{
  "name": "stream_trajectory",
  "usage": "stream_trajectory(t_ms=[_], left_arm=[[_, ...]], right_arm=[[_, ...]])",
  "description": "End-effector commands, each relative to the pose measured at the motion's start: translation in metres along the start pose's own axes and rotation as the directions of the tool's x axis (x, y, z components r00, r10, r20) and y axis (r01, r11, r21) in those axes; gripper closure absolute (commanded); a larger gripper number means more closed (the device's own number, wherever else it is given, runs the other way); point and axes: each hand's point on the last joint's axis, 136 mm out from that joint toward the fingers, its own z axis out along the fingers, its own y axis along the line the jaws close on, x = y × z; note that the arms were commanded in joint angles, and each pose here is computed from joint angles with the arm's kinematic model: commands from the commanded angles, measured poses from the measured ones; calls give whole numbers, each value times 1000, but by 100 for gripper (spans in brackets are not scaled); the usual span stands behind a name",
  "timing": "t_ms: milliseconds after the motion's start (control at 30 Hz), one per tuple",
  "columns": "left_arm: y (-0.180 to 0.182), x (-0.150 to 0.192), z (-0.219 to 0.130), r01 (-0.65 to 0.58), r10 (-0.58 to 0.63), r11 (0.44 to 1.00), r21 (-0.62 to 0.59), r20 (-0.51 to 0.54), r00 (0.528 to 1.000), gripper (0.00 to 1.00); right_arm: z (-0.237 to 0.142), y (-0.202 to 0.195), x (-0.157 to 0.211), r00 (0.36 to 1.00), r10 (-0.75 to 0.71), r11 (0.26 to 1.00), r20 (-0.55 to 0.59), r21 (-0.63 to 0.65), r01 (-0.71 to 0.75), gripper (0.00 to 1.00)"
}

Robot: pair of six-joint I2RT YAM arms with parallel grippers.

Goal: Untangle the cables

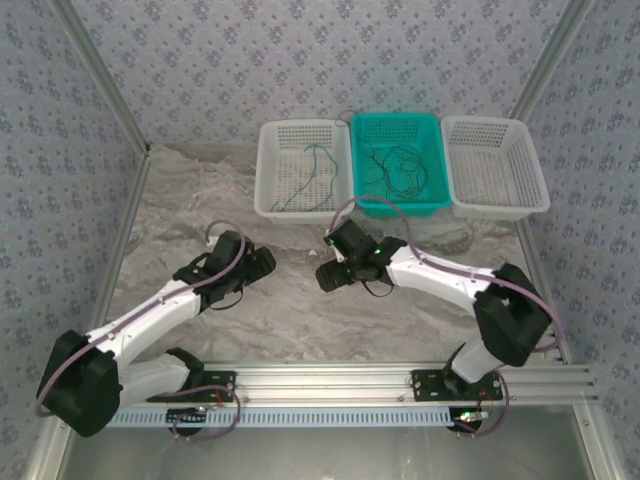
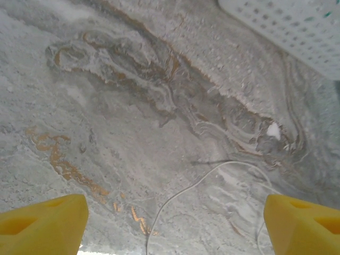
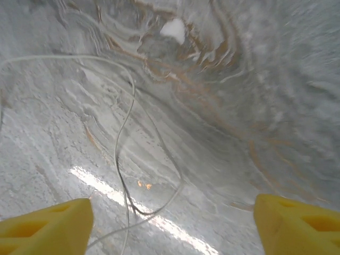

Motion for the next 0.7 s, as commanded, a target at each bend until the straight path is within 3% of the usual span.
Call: stream_trajectory(t_ms=[0, 133, 367, 500, 600, 667], left_arm=[[0, 9, 8, -37, 38, 999, 19, -39, 999, 14], [1, 15, 17, -94, 95, 995, 25, -60, 994, 14], [0, 27, 39, -205, 205, 979, 17, -135, 969, 23], [-5, 31, 54, -235, 233, 972, 8, -170, 958, 33], [-12, 36, 62, -266, 264, 964, 14, -193, 945, 40], [-14, 39, 66, -287, 282, 958, 3, -196, 939, 50]], right_arm=[[22, 15, 2, 1000, 19, 997, -18, -80, -20, 28], [44, 6, 14, 998, 37, 998, -49, -46, -40, 42], [53, -11, 26, 997, 2, 1000, -71, 25, 0, 51], [55, -12, 28, 997, -4, 1000, -80, 19, 6, 66], [53, -13, 28, 997, -4, 1000, -76, 27, 6, 68], [52, -13, 28, 997, -6, 1000, -75, 25, 8, 70]])
